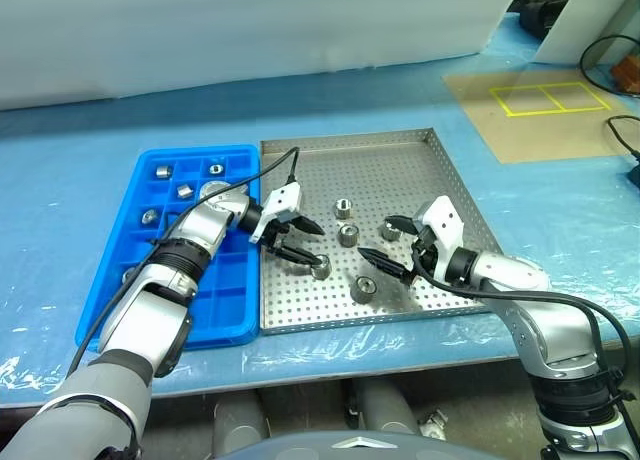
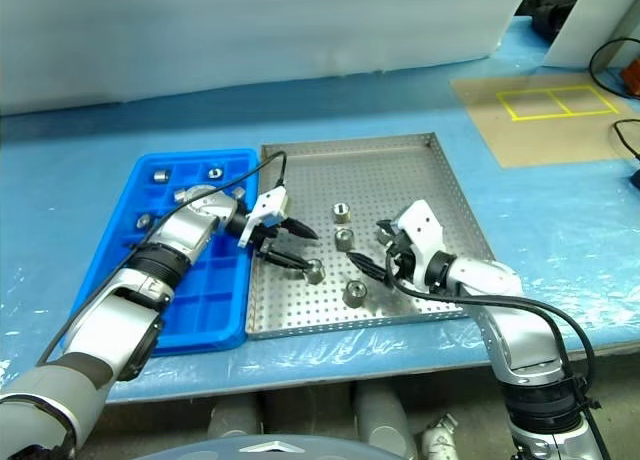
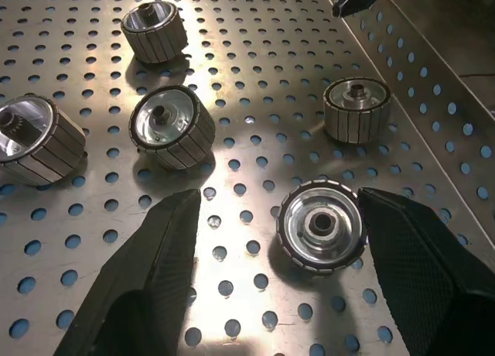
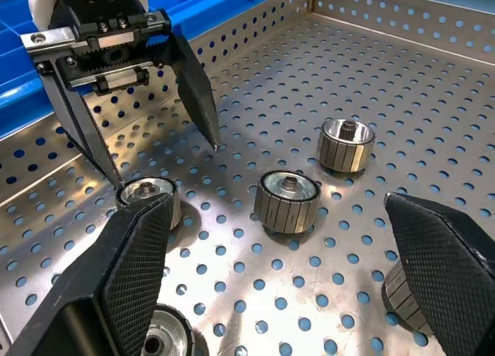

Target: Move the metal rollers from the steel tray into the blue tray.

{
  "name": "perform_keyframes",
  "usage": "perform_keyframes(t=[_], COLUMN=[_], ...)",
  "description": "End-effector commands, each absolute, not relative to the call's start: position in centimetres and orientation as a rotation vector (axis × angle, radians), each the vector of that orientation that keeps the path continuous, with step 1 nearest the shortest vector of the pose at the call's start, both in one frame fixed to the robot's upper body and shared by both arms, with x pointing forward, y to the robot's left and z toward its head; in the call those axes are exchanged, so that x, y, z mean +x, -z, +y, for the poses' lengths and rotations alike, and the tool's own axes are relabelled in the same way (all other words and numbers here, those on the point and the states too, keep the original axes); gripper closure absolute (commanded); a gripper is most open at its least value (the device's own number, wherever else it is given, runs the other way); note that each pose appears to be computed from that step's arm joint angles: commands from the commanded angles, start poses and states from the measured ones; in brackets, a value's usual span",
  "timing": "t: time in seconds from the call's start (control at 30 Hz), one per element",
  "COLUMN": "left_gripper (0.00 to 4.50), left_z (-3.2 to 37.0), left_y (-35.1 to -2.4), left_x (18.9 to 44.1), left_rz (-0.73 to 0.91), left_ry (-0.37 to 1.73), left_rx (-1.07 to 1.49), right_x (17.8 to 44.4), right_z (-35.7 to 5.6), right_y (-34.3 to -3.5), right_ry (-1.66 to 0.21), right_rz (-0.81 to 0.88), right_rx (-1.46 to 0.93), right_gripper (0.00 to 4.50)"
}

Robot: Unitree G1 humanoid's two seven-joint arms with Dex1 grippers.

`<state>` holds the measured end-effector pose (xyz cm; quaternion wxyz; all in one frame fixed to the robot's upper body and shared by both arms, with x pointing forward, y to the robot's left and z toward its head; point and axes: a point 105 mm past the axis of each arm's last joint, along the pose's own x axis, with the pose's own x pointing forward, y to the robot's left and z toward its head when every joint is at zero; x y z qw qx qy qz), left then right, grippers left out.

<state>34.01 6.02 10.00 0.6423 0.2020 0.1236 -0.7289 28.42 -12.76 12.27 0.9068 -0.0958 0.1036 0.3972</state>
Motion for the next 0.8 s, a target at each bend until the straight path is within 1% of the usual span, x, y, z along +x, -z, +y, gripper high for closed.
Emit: perform_keyframes(t=[0.03, 0.27, 0.4, 0.6, 0.67, 0.77, 0.8], left_gripper=[1.07, 1.07, 1.07, 1.07, 1.45, 2.27, 2.27], left_z=[5.4, 4.6, 4.7, 4.3, 4.5, 4.3, 4.3], left_y=[-9.1, -7.8, -6.7, -6.8, -6.7, -6.7, -6.7], left_x=[33.5, 32.1, 32.5, 32.8, 32.7, 33.2, 33.3], left_rz=[0.291, 0.292, 0.31, 0.305, 0.314, 0.301, 0.3], left_ry=[1.701, 1.782, 1.744, 1.721, 1.73, 1.686, 1.685], left_rx=[0.517, 0.611, 0.695, 0.641, 0.643, 0.665, 0.663], right_x=[28.2, 28.3, 28.4, 28.2, 28.2, 28.2, 28.3], right_z=[-12.9, -13.0, -13.1, -13.4, -13.4, -13.4, -13.4], right_y=[-13.5, -13.3, -13.3, -13.1, -13.1, -13.1, -13.2], right_ry=[-0.809, -0.795, -0.787, -0.773, -0.772, -0.772, -0.771], right_rz=[0.168, 0.174, 0.176, 0.181, 0.182, 0.181, 0.18], right_rx=[-0.204, -0.204, -0.21, -0.219, -0.219, -0.221, -0.22], right_gripper=[0.0, 0.0, 0.0, 0.0, 0.0, 0.0, 0.0])
